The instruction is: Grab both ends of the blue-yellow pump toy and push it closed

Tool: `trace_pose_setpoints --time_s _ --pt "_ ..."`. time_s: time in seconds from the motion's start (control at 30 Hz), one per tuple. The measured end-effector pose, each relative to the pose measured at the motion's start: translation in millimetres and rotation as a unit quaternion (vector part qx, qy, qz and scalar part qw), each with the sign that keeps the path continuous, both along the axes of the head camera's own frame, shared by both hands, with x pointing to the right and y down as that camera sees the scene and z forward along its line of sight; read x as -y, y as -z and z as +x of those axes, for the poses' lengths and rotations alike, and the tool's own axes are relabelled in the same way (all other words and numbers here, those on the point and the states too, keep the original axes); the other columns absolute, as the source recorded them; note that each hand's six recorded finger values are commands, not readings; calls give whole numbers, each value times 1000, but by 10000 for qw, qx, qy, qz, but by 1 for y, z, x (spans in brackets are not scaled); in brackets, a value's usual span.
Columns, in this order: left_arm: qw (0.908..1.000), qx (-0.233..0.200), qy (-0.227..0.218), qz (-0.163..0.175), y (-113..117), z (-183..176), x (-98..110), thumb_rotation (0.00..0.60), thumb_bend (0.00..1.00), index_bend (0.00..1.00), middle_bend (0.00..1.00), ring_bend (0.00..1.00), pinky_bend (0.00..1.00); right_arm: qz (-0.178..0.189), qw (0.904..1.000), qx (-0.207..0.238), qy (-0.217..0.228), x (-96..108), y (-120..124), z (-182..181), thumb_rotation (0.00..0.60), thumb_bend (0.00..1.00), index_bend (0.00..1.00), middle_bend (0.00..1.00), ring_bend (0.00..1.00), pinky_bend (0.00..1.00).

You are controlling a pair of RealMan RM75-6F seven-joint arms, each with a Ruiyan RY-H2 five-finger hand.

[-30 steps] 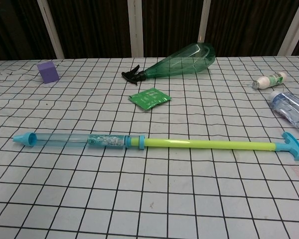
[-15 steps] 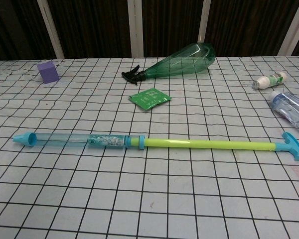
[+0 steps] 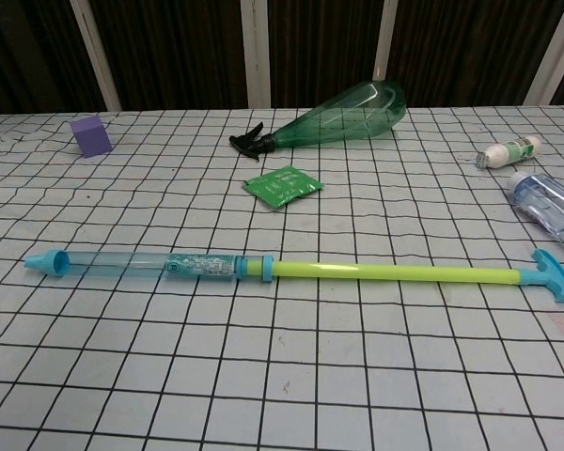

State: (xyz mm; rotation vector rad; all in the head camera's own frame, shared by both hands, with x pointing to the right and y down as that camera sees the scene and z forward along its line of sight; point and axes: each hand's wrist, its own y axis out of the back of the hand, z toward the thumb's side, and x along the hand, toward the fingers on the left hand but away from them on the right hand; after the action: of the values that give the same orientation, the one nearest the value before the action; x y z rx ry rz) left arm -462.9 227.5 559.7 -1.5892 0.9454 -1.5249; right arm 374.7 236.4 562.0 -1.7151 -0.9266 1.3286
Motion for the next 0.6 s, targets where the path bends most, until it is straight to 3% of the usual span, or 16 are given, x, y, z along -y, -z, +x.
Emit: trace_pose_setpoints --time_s 0.6 --pt "10000 -71 26 37 1 -2 3 600 3 0 0 0 0 -525 9971 -311 452 29 -76 -100 600 270 458 106 0 0"
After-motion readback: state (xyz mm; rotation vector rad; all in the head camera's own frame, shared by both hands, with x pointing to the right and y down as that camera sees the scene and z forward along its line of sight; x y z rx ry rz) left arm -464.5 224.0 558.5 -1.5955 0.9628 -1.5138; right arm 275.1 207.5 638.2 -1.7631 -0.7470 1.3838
